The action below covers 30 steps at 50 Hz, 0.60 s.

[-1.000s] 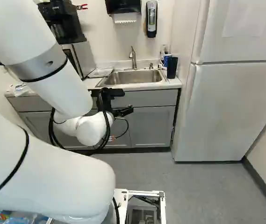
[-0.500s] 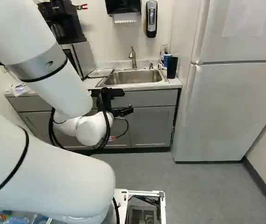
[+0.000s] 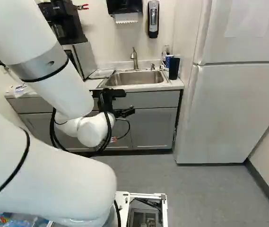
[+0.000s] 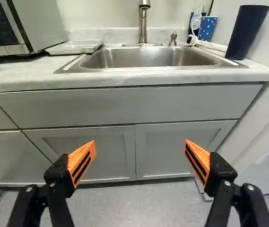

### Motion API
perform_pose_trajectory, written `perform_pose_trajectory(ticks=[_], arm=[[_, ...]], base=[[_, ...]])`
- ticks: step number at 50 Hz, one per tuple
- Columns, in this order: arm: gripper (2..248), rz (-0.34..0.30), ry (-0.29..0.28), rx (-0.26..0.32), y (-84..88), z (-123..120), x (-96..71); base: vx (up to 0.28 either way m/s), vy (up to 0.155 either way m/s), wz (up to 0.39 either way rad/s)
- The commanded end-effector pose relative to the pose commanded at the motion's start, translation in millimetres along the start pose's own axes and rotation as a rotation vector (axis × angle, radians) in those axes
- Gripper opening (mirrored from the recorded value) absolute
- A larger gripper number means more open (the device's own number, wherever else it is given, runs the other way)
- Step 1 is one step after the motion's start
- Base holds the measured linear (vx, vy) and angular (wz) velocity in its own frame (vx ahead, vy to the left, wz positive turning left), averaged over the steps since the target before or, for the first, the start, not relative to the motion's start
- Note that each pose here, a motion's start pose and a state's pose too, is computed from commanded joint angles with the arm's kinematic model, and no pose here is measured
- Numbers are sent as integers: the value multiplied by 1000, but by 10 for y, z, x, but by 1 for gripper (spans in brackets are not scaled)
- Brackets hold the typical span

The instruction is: Rinse the cup and place it in the tray

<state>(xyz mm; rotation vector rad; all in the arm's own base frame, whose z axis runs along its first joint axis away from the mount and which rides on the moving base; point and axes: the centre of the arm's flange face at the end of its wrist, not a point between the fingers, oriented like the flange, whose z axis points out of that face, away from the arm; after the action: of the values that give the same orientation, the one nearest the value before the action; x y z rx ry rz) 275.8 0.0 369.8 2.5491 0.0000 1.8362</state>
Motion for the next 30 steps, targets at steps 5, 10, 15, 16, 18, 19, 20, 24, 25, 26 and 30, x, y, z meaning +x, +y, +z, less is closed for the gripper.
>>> perform_pose_trajectory(ticks=[5,10,15,16,18,19,20,24,25,26,30], arm=[[247,0,12,0,0,25,58],[247,0,24,0,0,52,115],[247,0,37,0,0,83,179],[247,0,39,0,0,89,192],[247,0,44,0,0,101,217],[247,0,47,0,0,107,230],[247,0,49,0,0,113,243],[247,0,59,0,0,136,293],[247,0,62,0,0,141,306],[247,0,64,0,0,146,318],[247,0,74,0,0,166,367]], base=[[0,0,0],[0,0,0],[0,0,0],[0,0,0],[0,0,0],[0,0,0],[0,0,0],[0,0,0],[0,0,0],[0,0,0],[0,0,0]])
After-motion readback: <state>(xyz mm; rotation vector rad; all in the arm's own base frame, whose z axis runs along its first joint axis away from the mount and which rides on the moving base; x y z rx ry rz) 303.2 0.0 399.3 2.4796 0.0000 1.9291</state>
